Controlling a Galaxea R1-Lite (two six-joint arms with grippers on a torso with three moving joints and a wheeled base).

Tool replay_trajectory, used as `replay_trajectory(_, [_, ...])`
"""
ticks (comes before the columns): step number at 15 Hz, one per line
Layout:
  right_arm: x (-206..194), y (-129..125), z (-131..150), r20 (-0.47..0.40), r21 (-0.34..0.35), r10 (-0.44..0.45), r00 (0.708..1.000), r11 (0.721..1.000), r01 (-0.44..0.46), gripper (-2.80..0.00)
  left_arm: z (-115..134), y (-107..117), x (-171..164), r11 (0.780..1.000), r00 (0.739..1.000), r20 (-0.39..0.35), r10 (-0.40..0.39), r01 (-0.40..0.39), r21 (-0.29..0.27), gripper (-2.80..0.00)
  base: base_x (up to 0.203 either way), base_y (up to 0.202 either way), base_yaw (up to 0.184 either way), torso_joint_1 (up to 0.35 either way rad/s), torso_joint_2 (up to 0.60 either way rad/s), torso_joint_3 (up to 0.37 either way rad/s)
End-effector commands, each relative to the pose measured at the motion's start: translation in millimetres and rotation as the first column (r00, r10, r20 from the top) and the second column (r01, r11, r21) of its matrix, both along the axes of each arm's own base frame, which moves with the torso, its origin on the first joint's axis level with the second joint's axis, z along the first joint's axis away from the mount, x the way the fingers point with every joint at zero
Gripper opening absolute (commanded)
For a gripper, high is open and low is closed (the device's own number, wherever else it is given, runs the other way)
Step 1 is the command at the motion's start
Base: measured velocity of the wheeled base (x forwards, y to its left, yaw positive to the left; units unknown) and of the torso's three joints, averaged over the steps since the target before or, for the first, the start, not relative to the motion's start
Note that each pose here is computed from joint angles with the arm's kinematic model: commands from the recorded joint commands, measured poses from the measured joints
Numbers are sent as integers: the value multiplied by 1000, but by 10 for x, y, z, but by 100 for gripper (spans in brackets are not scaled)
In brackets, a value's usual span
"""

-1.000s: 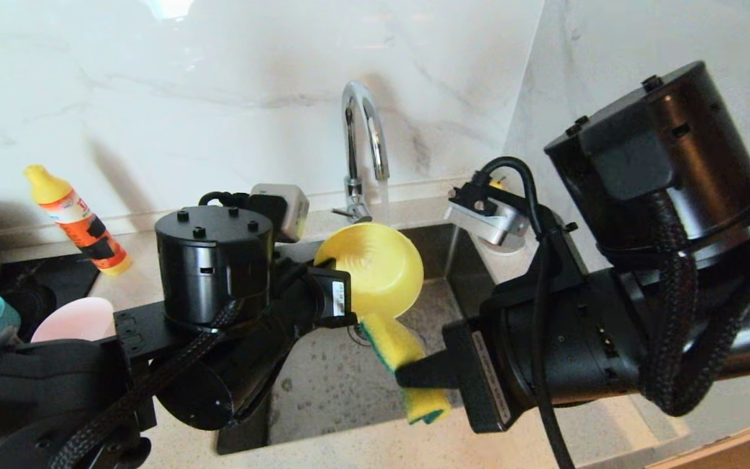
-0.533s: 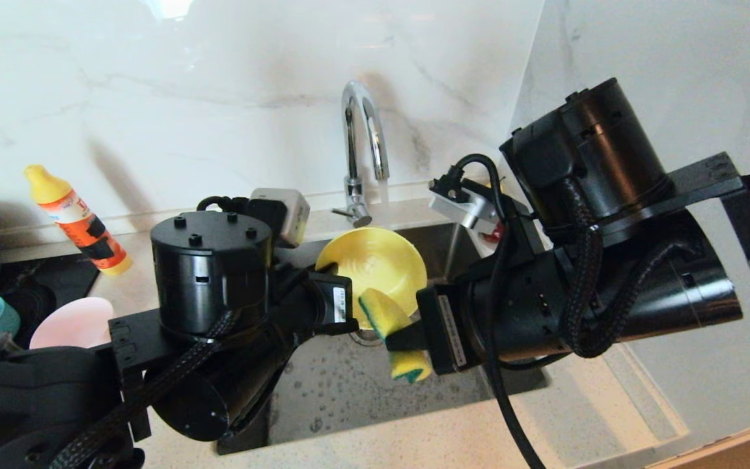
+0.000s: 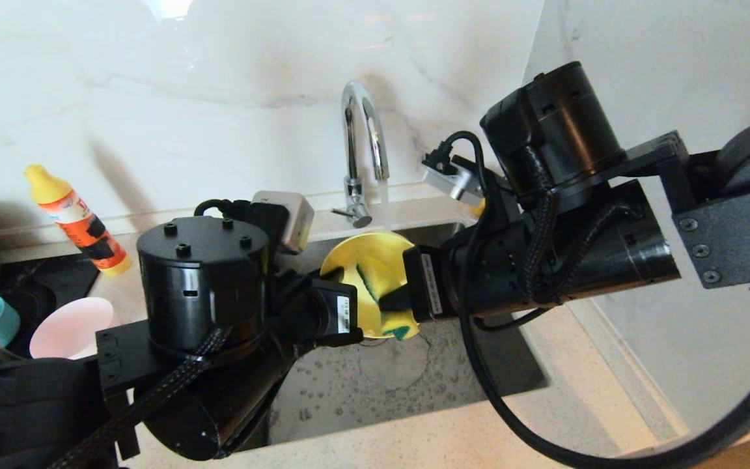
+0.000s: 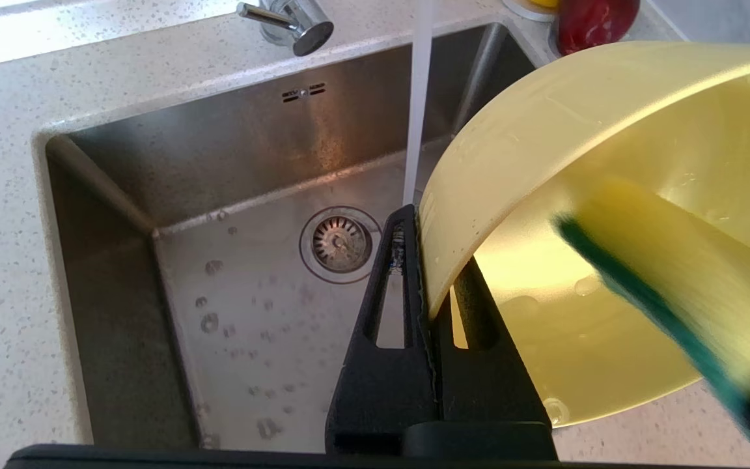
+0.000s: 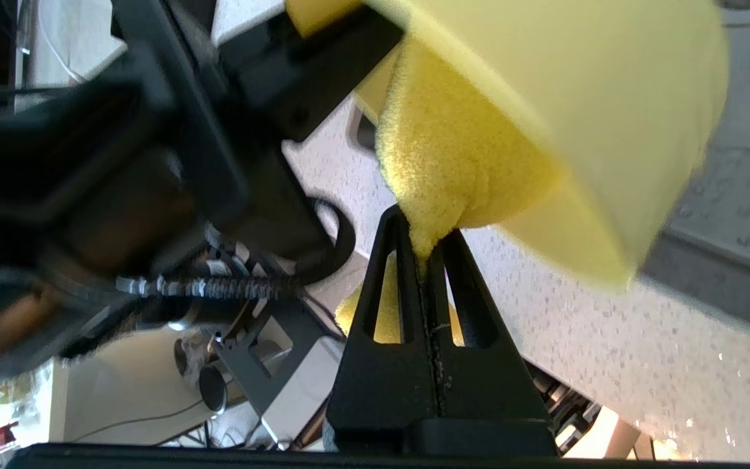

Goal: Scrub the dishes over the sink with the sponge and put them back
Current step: Wipe the bowl

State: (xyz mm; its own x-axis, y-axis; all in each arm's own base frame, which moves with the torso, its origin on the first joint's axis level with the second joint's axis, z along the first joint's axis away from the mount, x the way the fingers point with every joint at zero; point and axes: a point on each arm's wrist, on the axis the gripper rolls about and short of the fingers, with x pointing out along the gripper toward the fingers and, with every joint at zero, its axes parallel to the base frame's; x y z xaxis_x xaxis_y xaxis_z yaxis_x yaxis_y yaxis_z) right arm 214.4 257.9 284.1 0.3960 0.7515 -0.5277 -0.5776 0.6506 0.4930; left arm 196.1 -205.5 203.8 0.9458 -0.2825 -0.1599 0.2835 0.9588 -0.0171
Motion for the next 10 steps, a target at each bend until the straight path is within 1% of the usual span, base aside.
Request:
replay_trajectory(1, [53,63,-36,-7,-5,-3,1000,1000,3,-280,17,11,-31,1000,1000,6,-2,2,-7,-280,0,0,0,0,0,0])
replay_trajectory(4, [79,66,40,12,16,-9,1000,1000,9,-280,8,20,-38,1000,1000,4,-3,3,-3,-280,0,0,0,0,0,0])
replay_trajectory(6, [66,28,140,29,41,-18,999,999,16,-280,-1,19,-37,1000,1000,1,-2,2,-3,-280,0,0,0,0,0,0])
replay_trajectory(10, [84,-82,232,44,58,-45,998,997,43,-280,-65,20,-38,1000,1000,-15,-3,3,12,-280,0,0,0,0,0,0])
